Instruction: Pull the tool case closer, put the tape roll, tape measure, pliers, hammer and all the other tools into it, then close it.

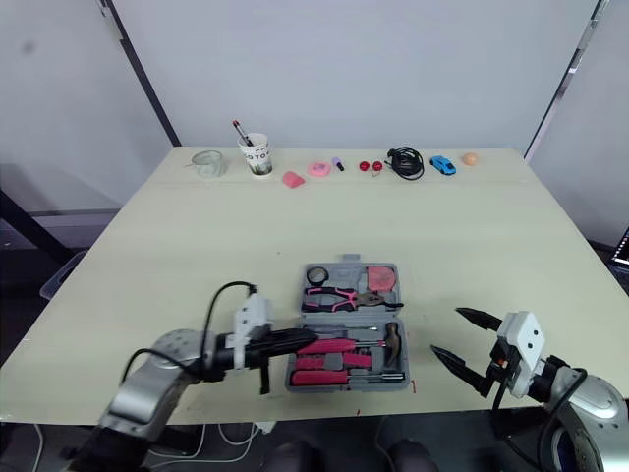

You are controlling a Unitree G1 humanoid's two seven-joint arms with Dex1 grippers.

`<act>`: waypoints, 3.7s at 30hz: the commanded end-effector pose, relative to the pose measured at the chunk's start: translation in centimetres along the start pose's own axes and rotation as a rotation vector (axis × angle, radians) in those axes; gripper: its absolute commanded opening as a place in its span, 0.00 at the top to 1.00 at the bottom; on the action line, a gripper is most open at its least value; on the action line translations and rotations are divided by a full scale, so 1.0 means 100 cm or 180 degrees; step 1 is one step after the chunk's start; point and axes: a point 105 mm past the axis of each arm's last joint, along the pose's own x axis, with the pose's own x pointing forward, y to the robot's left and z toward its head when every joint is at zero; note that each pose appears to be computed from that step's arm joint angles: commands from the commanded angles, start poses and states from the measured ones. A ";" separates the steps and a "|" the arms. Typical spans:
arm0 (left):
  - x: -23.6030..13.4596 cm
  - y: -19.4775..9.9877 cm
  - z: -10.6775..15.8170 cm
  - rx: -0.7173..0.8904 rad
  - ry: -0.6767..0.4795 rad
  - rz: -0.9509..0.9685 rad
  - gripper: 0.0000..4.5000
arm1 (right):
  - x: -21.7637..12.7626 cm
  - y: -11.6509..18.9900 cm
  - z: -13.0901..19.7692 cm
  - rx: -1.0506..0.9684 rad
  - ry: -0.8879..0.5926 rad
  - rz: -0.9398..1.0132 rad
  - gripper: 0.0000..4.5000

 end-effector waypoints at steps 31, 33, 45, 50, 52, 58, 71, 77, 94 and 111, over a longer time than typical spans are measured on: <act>-0.146 0.026 -0.038 -0.0605 0.0067 0.1915 0.01 | -0.039 -0.037 -0.030 0.0104 0.0300 -0.0748 0.00; -0.137 0.028 -0.041 -0.0497 0.0222 0.1722 0.01 | -0.027 -0.034 -0.025 0.0083 0.0275 -0.0572 0.00; -0.076 0.057 -0.031 -0.0262 0.0238 0.0853 0.57 | 0.052 -0.032 -0.019 0.0017 0.0444 0.0098 0.72; -0.048 0.063 -0.033 -0.0294 0.0272 0.0534 0.91 | 0.076 -0.035 -0.026 -0.0076 0.0622 0.0229 1.00; -0.042 0.066 -0.034 -0.0296 0.0308 0.0472 0.99 | 0.082 -0.036 -0.028 -0.0088 0.0669 0.0274 1.00; -0.019 0.077 -0.045 -0.0271 0.0559 0.0262 0.99 | 0.101 -0.031 -0.041 -0.0194 0.0941 0.0442 1.00; -0.007 0.079 -0.058 -0.0299 0.0759 -0.0005 0.99 | 0.109 -0.023 -0.048 -0.0347 0.1065 0.0624 1.00; -0.002 0.075 -0.059 -0.0336 0.0762 -0.0128 0.99 | 0.110 -0.025 -0.048 -0.0371 0.1050 0.0608 1.00; 0.020 0.064 -0.061 -0.0269 0.0812 -0.0364 0.99 | 0.111 -0.022 -0.050 -0.0441 0.1054 0.0629 1.00; 0.033 0.047 -0.062 -0.0335 0.0758 -0.0611 0.99 | 0.109 -0.016 -0.047 -0.0443 0.1059 0.0792 1.00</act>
